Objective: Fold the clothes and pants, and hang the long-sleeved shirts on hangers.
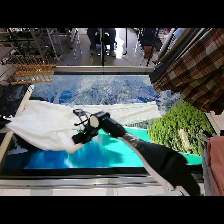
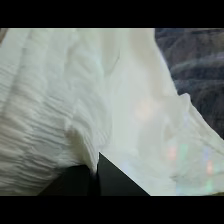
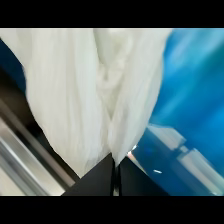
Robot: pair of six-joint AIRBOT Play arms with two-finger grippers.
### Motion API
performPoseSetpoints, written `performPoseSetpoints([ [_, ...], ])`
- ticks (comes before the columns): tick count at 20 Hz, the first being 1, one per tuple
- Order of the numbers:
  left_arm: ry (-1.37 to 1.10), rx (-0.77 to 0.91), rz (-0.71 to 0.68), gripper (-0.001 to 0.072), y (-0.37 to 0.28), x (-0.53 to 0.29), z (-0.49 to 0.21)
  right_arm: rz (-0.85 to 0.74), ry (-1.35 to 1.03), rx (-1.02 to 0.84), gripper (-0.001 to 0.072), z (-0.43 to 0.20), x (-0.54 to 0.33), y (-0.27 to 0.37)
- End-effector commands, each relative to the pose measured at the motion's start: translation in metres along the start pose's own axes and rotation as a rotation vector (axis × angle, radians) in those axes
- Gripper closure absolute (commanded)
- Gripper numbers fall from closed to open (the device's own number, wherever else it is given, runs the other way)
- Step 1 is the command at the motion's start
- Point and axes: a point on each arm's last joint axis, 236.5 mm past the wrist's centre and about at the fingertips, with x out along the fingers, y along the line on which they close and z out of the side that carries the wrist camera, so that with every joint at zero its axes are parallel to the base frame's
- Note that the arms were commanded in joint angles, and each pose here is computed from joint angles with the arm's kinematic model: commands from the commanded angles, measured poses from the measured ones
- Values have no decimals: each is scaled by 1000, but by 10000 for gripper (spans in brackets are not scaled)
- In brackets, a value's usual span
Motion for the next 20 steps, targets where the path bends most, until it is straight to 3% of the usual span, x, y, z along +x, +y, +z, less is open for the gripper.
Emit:
performPoseSetpoints([
  [1,-29,87,-8,700,-33,-21,4,-509,38,-24,697,-50,-177,-102],
  [3,77,137,44,700,-33,-8,-20,-452,-252,-22,695,-29,-259,-75],
  [6,234,224,139,700,-30,23,-58,-278,-793,-147,692,61,-337,-10],
  [7,267,248,156,699,-31,31,-67,-277,-852,-167,632,79,-339,-11],
  [9,292,282,159,698,-40,42,-74,-312,-801,-110,119,98,-306,-52],
  [11,281,294,156,657,-45,47,-72,-372,-649,-1,136,92,-263,-121],
  [13,267,283,145,399,-46,45,-69,-359,-423,169,146,51,-217,-190],
  [14,258,256,150,321,-42,41,-66,-324,-337,232,147,27,-200,-211],
  [16,244,182,161,321,-28,26,-63,-240,-221,333,205,-20,-173,-236],
  [18,257,125,161,321,-11,6,-65,-165,-189,408,202,-60,-154,-240],
  [20,259,69,158,321,5,-12,-68,-73,-187,450,151,-94,-131,-222],
])
